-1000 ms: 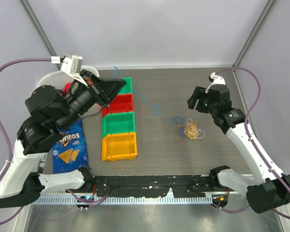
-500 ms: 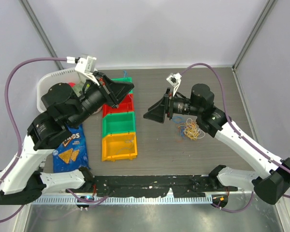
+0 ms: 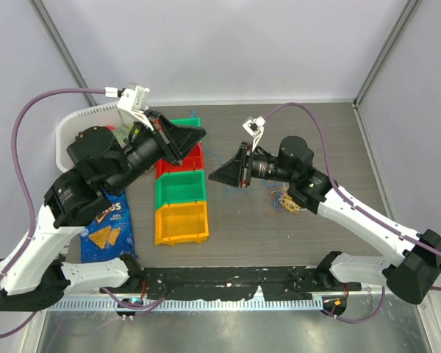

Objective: Untangle the cables

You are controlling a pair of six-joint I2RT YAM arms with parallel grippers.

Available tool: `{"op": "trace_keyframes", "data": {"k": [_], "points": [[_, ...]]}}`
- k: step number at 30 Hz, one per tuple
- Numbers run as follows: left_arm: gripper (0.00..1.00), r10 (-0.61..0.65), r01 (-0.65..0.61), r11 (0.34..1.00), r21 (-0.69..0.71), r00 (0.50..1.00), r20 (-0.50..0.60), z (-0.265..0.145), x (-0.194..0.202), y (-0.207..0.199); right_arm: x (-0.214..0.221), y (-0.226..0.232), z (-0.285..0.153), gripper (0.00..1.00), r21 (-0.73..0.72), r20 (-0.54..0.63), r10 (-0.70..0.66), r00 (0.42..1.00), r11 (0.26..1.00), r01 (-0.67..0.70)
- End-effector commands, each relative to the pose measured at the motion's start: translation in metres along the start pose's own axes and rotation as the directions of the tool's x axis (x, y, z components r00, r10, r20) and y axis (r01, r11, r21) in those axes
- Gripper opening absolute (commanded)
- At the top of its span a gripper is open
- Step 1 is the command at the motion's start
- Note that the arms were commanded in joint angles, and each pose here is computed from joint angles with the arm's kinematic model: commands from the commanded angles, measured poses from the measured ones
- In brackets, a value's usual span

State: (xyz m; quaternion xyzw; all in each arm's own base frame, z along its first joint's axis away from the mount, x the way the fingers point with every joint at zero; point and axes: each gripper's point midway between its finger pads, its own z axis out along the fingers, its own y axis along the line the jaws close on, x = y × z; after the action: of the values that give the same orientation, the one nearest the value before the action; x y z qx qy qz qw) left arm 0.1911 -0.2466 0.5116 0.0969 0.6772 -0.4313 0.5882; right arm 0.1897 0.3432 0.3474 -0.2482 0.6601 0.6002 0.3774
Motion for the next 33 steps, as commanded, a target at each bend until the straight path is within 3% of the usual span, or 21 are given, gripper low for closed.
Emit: {"op": "trace_keyframes", "data": {"k": [1,3,5,9,13,17,22,26,31,33], "points": [[0.00,-0.005,0.004,1.000,0.009,0.999,0.047,-0.005,-0.014,-0.004,-0.010,0.009,-0.003,0.12,-0.023,0.069,-0.021,0.997,0.999,0.023],[0.00,0.000,0.001,1.000,-0.014,0.999,0.051,-0.005,-0.013,0.001,-0.008,0.013,-0.005,0.01,-0.038,0.070,-0.019,0.997,0.999,0.021],[0.00,0.007,-0.004,0.998,-0.056,0.999,0.053,-0.003,-0.010,0.010,-0.010,0.025,-0.009,0.01,-0.083,0.077,-0.033,0.997,0.996,0.039],[0.00,0.052,-0.054,0.963,-0.265,0.999,-0.014,0.007,0.014,0.053,-0.016,0.056,-0.022,0.01,-0.169,0.098,-0.094,0.991,0.980,0.109],[0.00,0.052,-0.112,0.911,-0.397,0.986,-0.158,0.022,0.066,0.091,-0.037,0.066,-0.038,0.01,-0.097,0.167,-0.182,0.969,0.975,0.200],[0.00,-0.073,-0.009,0.936,-0.352,0.973,-0.218,0.035,0.124,0.096,-0.054,0.066,-0.056,0.01,0.013,0.232,-0.259,0.937,0.965,0.264],[0.00,-0.253,0.181,0.950,-0.254,0.923,-0.290,0.058,0.180,0.079,-0.064,0.089,-0.069,0.01,-0.023,0.287,-0.321,0.903,0.940,0.341],[0.00,-0.277,0.206,0.953,-0.222,0.889,-0.364,0.065,0.199,0.071,-0.077,0.093,-0.082,0.01,0.033,0.350,-0.351,0.869,0.931,0.363],[0.01,-0.261,0.220,0.964,-0.148,0.882,-0.392,0.062,0.206,0.062,-0.080,0.092,-0.091,0.01,0.075,0.375,-0.361,0.854,0.930,0.360],[0.19,-0.234,0.200,0.972,-0.125,0.890,-0.392,0.058,0.202,0.061,-0.077,0.085,-0.089,0.01,0.094,0.342,-0.368,0.865,0.929,0.358]]}}
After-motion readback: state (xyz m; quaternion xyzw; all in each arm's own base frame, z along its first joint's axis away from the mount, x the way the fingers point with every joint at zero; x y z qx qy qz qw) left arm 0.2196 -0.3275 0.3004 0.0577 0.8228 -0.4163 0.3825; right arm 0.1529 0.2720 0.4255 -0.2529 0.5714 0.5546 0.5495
